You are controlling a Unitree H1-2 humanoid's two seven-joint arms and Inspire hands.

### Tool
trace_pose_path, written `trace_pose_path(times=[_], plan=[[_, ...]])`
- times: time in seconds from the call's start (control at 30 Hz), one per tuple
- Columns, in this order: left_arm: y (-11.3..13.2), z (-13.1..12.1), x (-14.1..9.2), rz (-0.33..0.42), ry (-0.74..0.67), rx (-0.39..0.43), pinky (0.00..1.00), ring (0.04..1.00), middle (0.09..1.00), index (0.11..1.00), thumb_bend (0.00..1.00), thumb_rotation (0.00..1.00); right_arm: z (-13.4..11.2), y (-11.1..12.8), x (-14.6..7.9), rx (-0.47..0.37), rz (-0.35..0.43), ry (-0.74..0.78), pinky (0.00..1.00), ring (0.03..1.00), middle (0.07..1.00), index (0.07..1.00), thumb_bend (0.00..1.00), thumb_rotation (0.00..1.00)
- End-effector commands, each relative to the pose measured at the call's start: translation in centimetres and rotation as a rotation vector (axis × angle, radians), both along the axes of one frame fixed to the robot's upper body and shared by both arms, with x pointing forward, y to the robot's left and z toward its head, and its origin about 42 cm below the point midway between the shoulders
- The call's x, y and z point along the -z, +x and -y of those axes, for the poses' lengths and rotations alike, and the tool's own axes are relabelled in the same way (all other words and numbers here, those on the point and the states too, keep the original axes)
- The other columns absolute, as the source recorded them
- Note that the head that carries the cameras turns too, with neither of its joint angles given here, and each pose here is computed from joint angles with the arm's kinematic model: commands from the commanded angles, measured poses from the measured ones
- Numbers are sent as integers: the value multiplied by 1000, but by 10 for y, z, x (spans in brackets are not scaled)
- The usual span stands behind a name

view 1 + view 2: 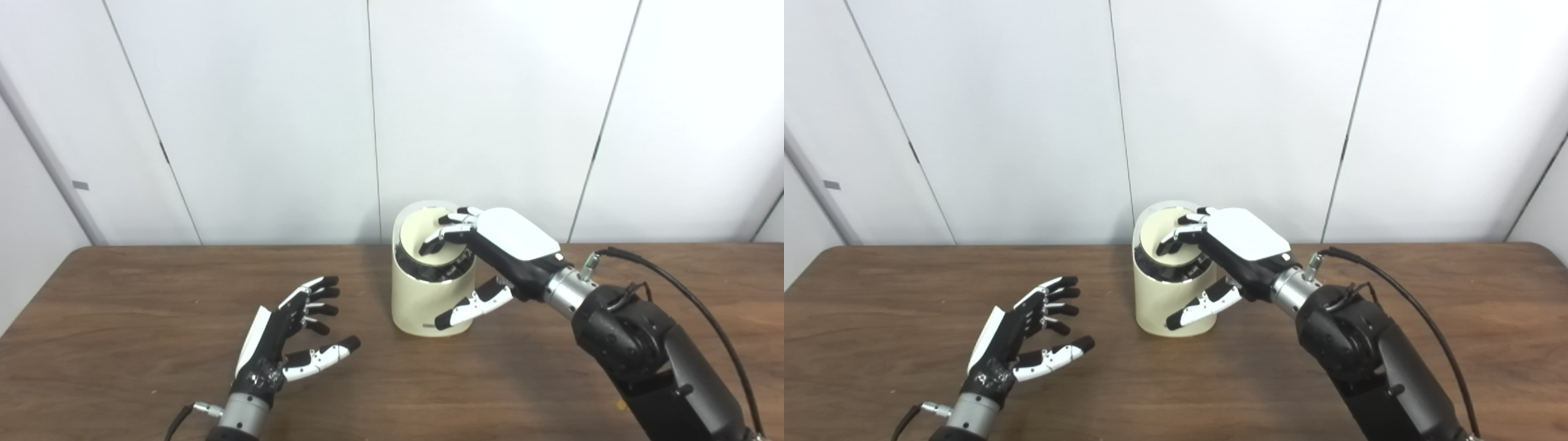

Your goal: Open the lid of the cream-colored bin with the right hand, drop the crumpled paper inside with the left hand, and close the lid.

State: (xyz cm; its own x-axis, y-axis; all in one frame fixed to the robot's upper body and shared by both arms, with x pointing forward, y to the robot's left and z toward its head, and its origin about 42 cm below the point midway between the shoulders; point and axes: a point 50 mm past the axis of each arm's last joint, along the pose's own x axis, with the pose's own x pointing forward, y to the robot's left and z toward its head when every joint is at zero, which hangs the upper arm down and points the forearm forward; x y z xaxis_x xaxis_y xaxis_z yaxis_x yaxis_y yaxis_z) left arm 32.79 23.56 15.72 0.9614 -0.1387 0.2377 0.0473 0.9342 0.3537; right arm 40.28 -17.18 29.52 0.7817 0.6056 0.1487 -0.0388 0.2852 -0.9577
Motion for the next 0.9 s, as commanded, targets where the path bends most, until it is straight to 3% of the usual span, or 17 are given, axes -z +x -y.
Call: trace_pose_path(times=[0.0, 0.47, 0.87], plan=[[1, -2, -15, 58, 8, -2, 578, 709, 803, 837, 718, 181, 1, -1, -14, -8, 50, -3, 964, 901, 713, 702, 745, 477], [-1, -3, -17, 49, 4, -1, 588, 711, 801, 837, 722, 183, 2, -4, -7, 13, 10, -92, 1000, 912, 711, 712, 733, 549], [-2, -1, -17, 46, 1, 0, 586, 715, 799, 837, 729, 197, 2, -2, -3, 18, -48, -233, 983, 894, 717, 723, 804, 643]])
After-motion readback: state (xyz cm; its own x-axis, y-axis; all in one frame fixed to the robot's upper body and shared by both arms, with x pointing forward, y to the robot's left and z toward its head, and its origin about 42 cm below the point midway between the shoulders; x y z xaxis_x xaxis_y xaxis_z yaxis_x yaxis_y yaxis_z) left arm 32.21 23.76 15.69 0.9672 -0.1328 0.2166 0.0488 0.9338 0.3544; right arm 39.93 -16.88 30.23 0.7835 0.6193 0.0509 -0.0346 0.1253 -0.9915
